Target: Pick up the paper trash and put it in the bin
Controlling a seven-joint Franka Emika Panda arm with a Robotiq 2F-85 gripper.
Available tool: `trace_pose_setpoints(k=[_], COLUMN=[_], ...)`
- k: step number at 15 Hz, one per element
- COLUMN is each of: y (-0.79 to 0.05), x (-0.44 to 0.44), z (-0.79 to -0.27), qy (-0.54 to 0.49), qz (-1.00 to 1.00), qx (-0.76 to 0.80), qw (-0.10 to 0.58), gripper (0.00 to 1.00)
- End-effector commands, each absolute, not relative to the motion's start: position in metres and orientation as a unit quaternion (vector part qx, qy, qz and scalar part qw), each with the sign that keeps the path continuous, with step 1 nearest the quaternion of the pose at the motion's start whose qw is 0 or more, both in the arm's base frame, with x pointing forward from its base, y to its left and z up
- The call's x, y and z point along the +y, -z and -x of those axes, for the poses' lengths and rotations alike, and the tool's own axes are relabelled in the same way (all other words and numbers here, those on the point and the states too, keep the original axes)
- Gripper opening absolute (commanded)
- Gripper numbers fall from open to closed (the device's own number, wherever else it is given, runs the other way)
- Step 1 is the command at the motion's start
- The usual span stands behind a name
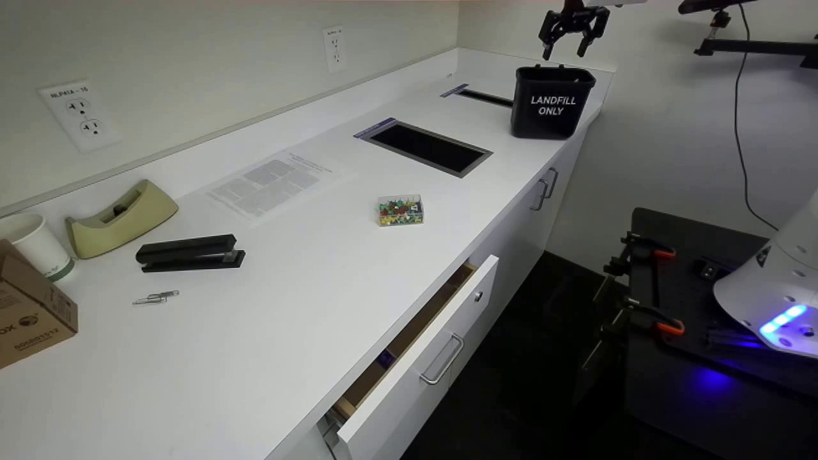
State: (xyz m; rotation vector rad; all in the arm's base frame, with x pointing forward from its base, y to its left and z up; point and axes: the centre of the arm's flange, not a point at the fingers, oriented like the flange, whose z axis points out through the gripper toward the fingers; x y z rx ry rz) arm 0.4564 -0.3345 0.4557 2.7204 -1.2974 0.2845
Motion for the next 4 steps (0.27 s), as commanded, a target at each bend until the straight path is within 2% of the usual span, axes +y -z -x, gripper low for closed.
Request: trace_pose_setpoints(k=[1, 4], y=[-0.4621, -0.4551], x=[-0.3328, -0.3316], z=[-0.4653, -0.4614], qy=[-0.081, -0.092], qz=[-0.900, -0.899], qx=[-0.425, -0.424], qw=[0.058, 0.058], gripper=[1.00, 1.00])
